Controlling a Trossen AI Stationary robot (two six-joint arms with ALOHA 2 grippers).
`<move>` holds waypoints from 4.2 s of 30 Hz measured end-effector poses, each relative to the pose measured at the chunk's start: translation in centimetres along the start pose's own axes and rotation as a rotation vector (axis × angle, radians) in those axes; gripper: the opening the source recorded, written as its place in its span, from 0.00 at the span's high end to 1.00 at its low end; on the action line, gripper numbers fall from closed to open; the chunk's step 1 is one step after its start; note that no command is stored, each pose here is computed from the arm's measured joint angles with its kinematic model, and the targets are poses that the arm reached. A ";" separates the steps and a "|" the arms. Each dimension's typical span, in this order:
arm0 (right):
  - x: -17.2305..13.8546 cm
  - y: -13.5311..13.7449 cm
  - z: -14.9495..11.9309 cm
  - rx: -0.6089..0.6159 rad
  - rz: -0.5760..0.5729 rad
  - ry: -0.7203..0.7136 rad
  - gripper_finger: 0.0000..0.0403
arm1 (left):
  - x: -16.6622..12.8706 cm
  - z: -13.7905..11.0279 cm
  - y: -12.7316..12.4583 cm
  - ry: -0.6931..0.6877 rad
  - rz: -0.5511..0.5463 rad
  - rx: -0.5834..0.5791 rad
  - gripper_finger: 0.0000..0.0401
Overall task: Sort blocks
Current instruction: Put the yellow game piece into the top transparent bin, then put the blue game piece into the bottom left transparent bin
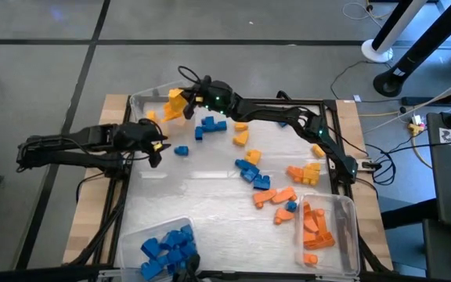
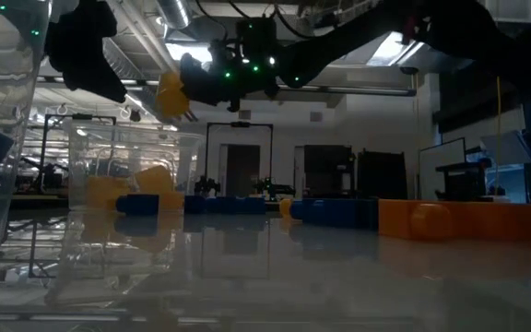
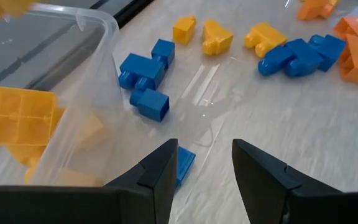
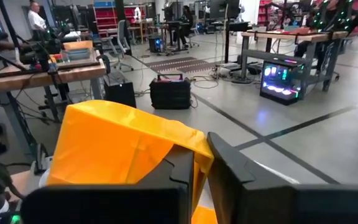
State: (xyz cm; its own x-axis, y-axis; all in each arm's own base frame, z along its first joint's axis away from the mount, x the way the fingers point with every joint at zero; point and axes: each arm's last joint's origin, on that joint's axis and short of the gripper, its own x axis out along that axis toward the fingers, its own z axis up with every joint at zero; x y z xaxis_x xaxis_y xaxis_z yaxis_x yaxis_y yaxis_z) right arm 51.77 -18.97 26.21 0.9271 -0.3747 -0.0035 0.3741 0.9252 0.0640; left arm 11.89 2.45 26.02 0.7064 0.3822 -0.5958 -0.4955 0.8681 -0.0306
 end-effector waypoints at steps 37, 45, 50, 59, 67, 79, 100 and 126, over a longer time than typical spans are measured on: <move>0.0 -1.1 0.3 0.019 -0.009 -0.022 0.67 | -1.9 0.2 -2.4 -0.040 -0.519 0.014 0.64; 0.0 -1.2 0.4 0.019 -0.042 -0.036 0.63 | -3.1 -0.1 -2.8 -0.045 -0.635 0.011 0.64; 0.0 -1.0 0.3 0.027 -0.023 -0.024 0.64 | -3.2 -0.2 -2.9 -0.045 -0.646 0.018 0.64; 0.0 -0.9 0.3 0.047 0.022 -0.020 0.64 | -2.9 1.2 -1.9 -0.282 -0.274 0.023 0.64; 0.0 -0.9 0.3 0.047 0.022 -0.021 0.64 | -2.1 3.5 -1.3 -0.454 -0.078 0.129 0.64; 0.0 -0.8 0.3 0.047 0.023 -0.022 0.64 | 2.5 4.2 1.2 -0.264 0.195 0.270 0.64; -0.1 -0.3 0.1 0.096 0.200 0.029 0.64 | 4.2 5.0 5.0 -0.221 0.367 0.234 0.64; -0.4 0.2 1.8 0.087 0.371 -0.136 0.64 | -4.5 1.8 1.4 -0.376 -0.485 -0.028 0.64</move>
State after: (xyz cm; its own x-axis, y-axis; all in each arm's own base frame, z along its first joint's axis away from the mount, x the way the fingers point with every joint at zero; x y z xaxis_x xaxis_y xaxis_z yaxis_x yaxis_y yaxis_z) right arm 51.47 -18.76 28.06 0.9856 -0.0267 0.1672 0.0064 0.9927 0.1205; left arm 8.91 2.52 30.08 0.9820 0.0355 -0.1854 -0.0823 0.9644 -0.2513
